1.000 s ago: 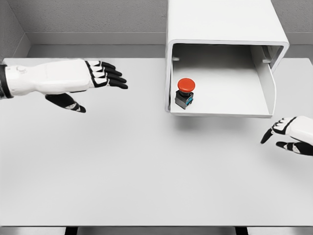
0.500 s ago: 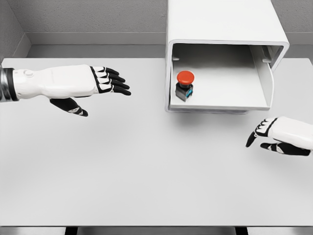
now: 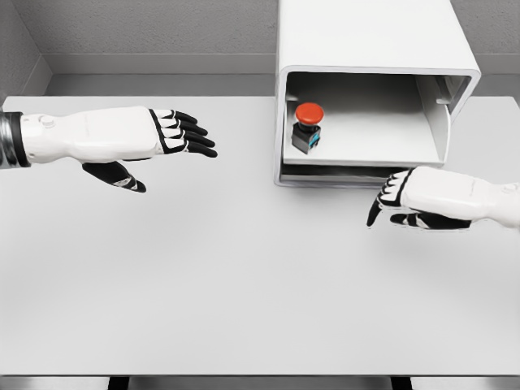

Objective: Slide open multi-storey tabletop storage cabinets and put open load switch and slide close multi-storey tabletop storage cabinets

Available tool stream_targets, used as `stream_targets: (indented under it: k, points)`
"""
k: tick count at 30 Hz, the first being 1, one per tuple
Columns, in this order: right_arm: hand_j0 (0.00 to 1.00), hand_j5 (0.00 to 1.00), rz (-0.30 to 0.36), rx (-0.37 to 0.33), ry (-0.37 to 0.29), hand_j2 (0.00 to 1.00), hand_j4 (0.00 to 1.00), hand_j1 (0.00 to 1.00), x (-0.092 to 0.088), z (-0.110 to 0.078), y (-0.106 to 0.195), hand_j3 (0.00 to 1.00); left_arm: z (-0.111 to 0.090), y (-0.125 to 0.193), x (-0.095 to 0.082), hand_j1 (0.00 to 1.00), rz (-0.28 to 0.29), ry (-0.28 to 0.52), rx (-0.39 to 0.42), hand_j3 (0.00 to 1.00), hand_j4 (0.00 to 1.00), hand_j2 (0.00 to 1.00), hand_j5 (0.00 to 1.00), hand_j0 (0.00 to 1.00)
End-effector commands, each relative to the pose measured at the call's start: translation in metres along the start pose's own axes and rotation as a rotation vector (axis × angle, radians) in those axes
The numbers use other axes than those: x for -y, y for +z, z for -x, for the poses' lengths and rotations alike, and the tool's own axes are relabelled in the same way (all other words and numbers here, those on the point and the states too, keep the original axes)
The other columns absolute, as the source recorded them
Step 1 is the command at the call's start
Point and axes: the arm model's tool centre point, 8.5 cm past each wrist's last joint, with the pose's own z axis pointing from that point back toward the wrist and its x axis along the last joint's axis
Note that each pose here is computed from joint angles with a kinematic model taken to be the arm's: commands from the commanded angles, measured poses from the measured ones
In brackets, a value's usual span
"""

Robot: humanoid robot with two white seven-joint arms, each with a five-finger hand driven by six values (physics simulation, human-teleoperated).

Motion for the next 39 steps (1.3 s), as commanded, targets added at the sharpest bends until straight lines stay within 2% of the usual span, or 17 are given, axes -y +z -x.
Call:
stream_targets:
  k: [1,7,13,17,24,28,39]
  points:
    - [0.55,0.55,-0.018,0.03,-0.033,0.55,0.55,0.55,-0.013,-0.003,-0.012,0.55,0.0,0.001,-0.001,1.0,-0.004,0.005,-0.001,1.0,1.0,1.0,1.0,1.0]
    - [0.56,0.56,-0.002,0.041,-0.014,0.56,0.56,0.56,-0.003,0.0,-0.021,0.56,0.0,0.0,0.0,1.0,-0.004,0.006,-0.001,1.0,1.0,1.0,1.0,1.0]
    - [0.56,0.56,0.016,0.013,-0.014,0.56,0.56,0.56,0.01,0.018,-0.027,0.56,0.0,0.0,0.0,1.0,-0.004,0.006,-0.001,1.0,1.0,1.0,1.0,1.0]
    - [0.56,0.56,0.015,0.002,-0.028,0.56,0.56,0.56,0.011,0.028,-0.033,0.56,0.001,0.001,0.0,1.0,-0.004,0.008,-0.003,1.0,1.0,1.0,1.0,1.0]
    - [0.56,0.56,0.034,-0.009,-0.026,0.56,0.56,0.56,0.019,0.035,-0.034,0.56,0.001,0.001,-0.001,1.0,-0.004,0.006,-0.004,1.0,1.0,1.0,1.0,1.0]
    - [0.56,0.56,0.022,-0.012,-0.035,0.56,0.56,0.56,0.014,0.037,-0.036,0.56,0.003,0.001,0.0,1.0,-0.004,0.008,-0.008,1.0,1.0,1.0,1.0,1.0]
    - [0.58,0.58,0.035,-0.037,-0.031,0.58,0.58,0.58,0.022,0.046,-0.034,0.58,0.003,0.001,0.0,1.0,-0.004,0.009,-0.007,1.0,1.0,1.0,1.0,1.0]
